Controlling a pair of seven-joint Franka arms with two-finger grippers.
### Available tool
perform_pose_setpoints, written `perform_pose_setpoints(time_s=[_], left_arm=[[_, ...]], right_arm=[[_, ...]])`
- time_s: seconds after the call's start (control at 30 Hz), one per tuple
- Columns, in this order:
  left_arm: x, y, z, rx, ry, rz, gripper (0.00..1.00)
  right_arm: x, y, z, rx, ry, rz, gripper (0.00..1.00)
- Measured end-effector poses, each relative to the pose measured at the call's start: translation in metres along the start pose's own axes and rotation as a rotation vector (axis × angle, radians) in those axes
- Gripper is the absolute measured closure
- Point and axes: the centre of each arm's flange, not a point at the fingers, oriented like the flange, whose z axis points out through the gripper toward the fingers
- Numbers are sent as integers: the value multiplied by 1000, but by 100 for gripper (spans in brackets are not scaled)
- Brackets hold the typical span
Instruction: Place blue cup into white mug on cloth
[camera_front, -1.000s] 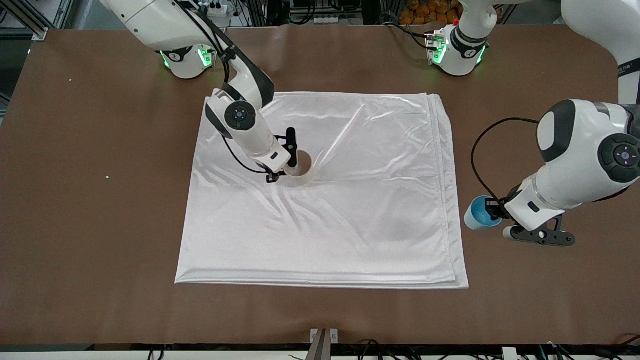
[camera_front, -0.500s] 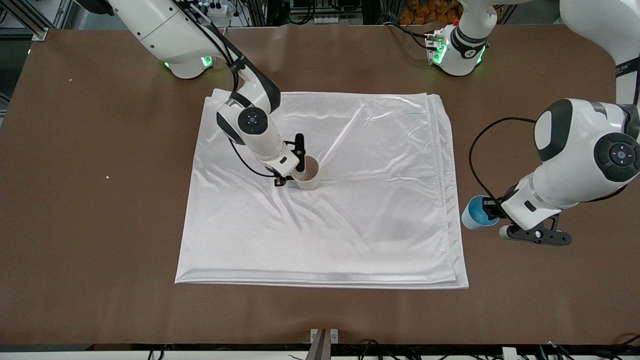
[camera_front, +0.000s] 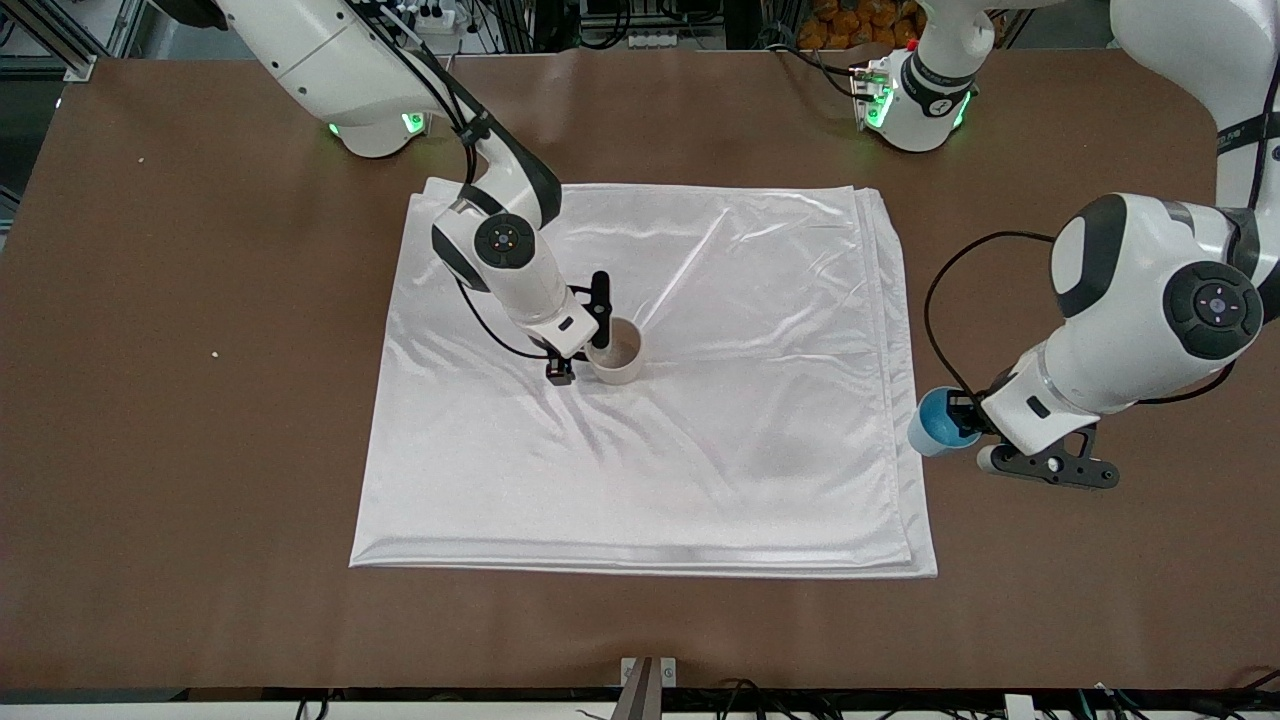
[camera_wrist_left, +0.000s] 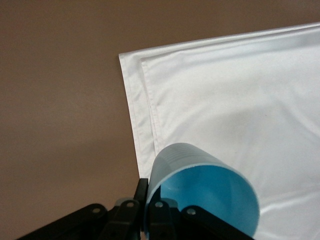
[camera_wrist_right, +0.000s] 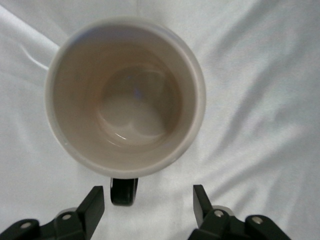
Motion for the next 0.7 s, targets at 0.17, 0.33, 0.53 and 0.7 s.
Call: perform_pose_setpoints(time_s=[0.17,0.33,0.53,0.7], left_arm=[[0,3,0,-2,0,4,96],[0,9,-1,-6,0,10,96],[-1,25,-5,-18,3,-15,96],[-3,42,-8,-25,-9,-46,96]], right_arm=[[-6,10,-31,2,-47,11,0],[-19,22,-75,-26,-78,37,0],[-44,33,-129,-53,-122,84,0],[-61,34,-171,-65,-157,123,0]])
